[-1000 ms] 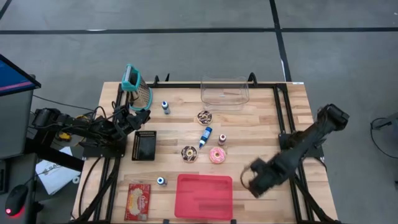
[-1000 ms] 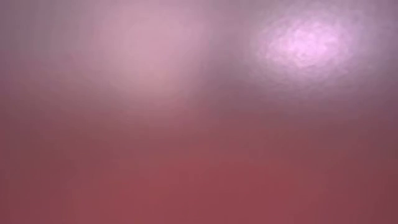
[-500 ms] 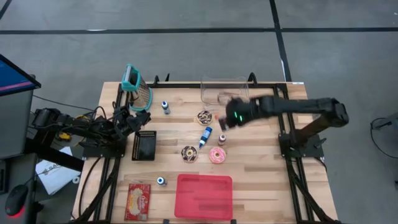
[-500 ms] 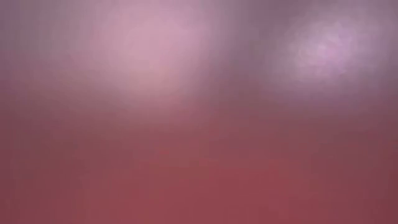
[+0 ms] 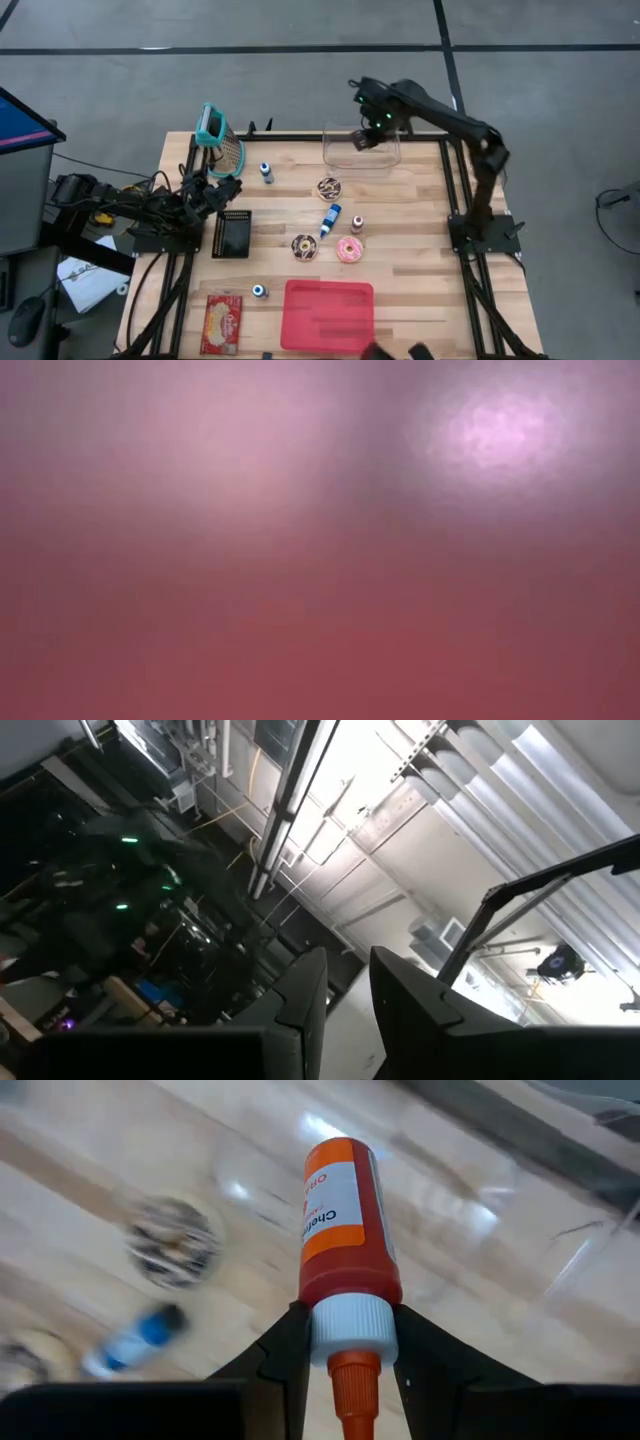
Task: Pick & Place Food Item
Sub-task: Put the orange food coloring bottle into the transparent bin
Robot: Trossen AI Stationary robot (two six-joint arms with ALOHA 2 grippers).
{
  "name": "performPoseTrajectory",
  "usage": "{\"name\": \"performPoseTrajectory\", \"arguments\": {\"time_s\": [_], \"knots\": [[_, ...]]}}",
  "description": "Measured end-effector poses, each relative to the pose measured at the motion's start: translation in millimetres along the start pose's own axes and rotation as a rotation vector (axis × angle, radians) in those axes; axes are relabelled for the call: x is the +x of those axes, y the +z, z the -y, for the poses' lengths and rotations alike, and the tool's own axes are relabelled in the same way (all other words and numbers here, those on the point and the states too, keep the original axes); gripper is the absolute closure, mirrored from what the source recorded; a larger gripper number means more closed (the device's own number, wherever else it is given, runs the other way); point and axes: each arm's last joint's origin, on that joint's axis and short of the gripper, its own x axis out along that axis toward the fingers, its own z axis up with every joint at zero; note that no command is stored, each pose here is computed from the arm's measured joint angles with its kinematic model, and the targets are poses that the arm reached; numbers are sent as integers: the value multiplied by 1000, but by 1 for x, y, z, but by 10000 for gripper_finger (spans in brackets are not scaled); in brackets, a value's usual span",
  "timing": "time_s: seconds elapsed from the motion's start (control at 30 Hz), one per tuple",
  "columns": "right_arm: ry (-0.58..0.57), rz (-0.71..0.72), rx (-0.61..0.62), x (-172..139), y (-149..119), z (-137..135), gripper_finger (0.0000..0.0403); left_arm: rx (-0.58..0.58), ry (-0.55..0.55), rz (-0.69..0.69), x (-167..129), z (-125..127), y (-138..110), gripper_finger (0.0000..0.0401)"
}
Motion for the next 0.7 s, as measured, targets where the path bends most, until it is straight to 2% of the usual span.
{"name": "performPoseTrajectory", "arguments": {"time_s": [0.13,0.3,0.47,0.7], "knots": [[-41,-134,-64,27,21,16,297,14,19,12,0,-1,0,325],[-58,-191,-64,52,41,39,297,31,51,32,0,-2,1,325],[-68,-247,-48,73,49,55,293,31,66,42,0,-2,1,325],[-91,-277,-42,85,53,66,293,33,72,46,0,-2,1,325]]}}
